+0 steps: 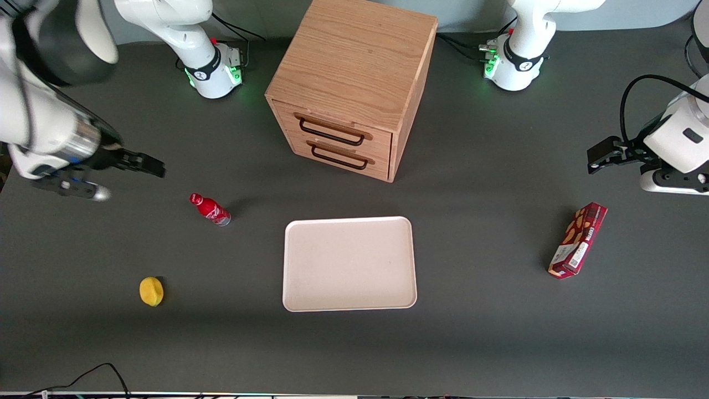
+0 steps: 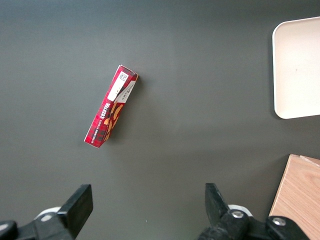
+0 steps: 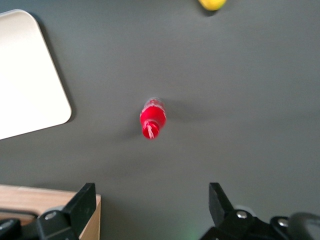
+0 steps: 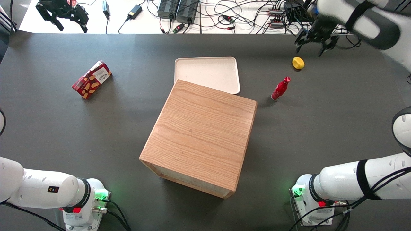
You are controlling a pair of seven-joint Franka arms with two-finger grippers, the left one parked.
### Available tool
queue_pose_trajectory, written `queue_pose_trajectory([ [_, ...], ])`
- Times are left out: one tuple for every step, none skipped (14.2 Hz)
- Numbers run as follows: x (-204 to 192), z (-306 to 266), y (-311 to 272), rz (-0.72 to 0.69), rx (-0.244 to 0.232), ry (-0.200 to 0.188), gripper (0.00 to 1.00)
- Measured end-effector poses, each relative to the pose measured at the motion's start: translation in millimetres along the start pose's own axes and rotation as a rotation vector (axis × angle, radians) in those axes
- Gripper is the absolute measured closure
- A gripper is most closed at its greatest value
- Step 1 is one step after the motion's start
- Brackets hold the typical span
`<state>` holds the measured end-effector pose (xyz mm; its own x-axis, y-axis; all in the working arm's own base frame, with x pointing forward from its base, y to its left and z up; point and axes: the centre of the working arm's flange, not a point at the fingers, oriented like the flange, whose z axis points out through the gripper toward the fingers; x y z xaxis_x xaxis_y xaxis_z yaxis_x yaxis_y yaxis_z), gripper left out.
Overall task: Place coke bottle on tray
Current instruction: 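Move the right gripper down to the red Coca-Cola bottle, then close the right gripper around the red Coca-Cola bottle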
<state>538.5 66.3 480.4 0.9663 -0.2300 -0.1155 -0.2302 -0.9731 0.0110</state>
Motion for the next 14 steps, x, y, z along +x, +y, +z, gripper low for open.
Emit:
queue_pose_trajectory([
  [0.4, 32.6, 0.2, 0.001, 0.007, 0.021, 0.00],
  [-0.1, 60.8, 2.6, 0.004, 0.014, 0.044, 0.00],
  [-0.5, 83.6, 5.1, 0.008, 0.021, 0.062, 0.00],
  [0.6, 101.8, 6.8, 0.011, 0.026, 0.072, 0.00],
  [3.9, 115.5, 7.2, 0.014, 0.030, 0.079, 0.00],
  [7.5, 126.3, 7.1, 0.015, 0.034, 0.084, 0.00],
  [10.0, 136.3, 7.2, 0.017, 0.036, 0.083, 0.00],
  [11.0, 144.6, 7.7, 0.018, 0.037, 0.082, 0.00],
  [10.0, 152.1, 8.3, 0.019, 0.038, 0.084, 0.03],
  [7.9, 158.3, 9.2, 0.019, 0.039, 0.087, 0.03],
  [5.9, 162.5, 9.8, 0.019, 0.039, 0.088, 0.12],
  [4.9, 164.3, 10.2, 0.019, 0.038, 0.085, 0.25],
  [4.6, 164.7, 10.2, 0.019, 0.038, 0.085, 0.35],
  [4.5, 164.6, 9.9, 0.018, 0.038, 0.085, 0.46],
])
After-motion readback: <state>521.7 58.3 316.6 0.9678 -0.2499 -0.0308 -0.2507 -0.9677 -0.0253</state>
